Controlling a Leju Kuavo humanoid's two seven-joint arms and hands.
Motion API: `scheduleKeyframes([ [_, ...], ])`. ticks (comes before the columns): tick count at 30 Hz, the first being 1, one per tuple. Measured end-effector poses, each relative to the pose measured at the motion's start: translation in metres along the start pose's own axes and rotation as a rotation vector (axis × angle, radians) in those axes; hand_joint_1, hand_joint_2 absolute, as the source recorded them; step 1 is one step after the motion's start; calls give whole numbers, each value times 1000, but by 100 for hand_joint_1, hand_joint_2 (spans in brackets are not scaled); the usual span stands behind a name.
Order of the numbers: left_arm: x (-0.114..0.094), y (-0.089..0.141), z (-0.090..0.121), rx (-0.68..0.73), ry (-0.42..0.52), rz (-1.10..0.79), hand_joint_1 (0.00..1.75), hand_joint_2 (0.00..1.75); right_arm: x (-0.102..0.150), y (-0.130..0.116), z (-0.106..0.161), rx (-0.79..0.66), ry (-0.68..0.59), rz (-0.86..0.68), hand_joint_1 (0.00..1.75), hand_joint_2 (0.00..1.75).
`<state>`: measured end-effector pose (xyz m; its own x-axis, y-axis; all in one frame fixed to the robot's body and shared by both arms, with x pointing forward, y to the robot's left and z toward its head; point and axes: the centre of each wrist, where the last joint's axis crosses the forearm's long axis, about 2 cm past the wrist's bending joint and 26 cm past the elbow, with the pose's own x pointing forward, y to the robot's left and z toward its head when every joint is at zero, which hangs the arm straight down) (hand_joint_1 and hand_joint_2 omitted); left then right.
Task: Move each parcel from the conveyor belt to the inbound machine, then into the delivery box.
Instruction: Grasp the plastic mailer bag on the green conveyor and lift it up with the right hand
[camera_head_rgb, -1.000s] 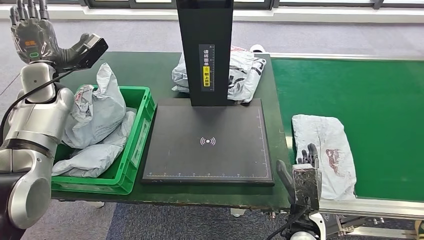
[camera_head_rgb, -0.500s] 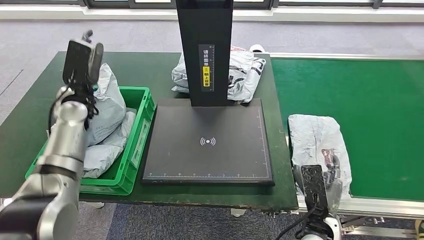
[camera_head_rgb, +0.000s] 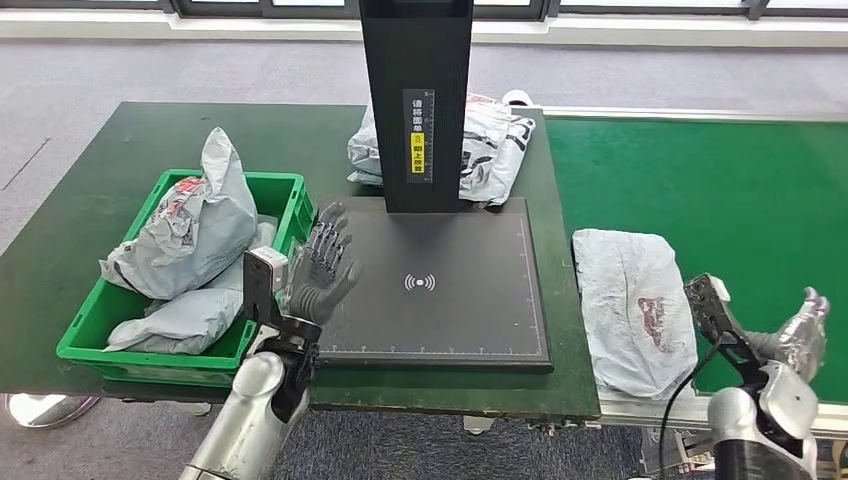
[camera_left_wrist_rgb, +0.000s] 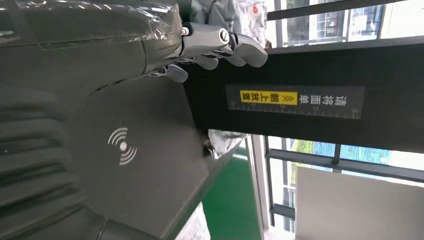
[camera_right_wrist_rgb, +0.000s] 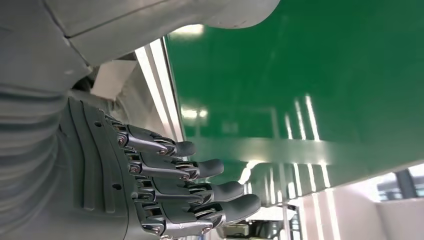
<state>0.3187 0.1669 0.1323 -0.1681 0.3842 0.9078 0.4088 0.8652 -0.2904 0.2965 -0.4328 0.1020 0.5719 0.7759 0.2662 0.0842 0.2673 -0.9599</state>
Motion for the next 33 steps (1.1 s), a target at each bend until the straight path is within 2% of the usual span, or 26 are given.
scheduleKeyframes([
  [4, -6, -11, 6, -47, 18, 32, 0, 175, -16, 5, -17, 95, 44, 92, 0, 175],
  [8, -17, -20, 21, -104, 24, 48, 0, 175, -23, 14, -38, 225, 52, 172, 0, 175],
  [13, -26, -25, 36, -132, 19, 75, 0, 175, -6, 32, -47, 474, -6, 260, 0, 175],
  [19, -30, -26, 42, -135, 25, 83, 0, 175, 6, 39, -50, 580, -42, 294, 0, 175],
  [21, -31, -26, 44, -135, 28, 83, 0, 175, 8, 40, -50, 646, -100, 288, 0, 175],
  [24, -34, -25, 50, -133, 31, 79, 0, 175, 15, 43, -49, 783, -259, 256, 0, 175],
  [28, -38, -24, 67, -120, 34, 76, 0, 175, 42, 41, -50, 873, -467, 219, 0, 175],
  [30, -38, -24, 72, -116, 34, 72, 0, 175, 55, 42, -48, 877, -511, 213, 0, 175],
  [33, -37, -24, 74, -116, 33, 71, 0, 175, 59, 42, -48, 876, -519, 212, 0, 175],
])
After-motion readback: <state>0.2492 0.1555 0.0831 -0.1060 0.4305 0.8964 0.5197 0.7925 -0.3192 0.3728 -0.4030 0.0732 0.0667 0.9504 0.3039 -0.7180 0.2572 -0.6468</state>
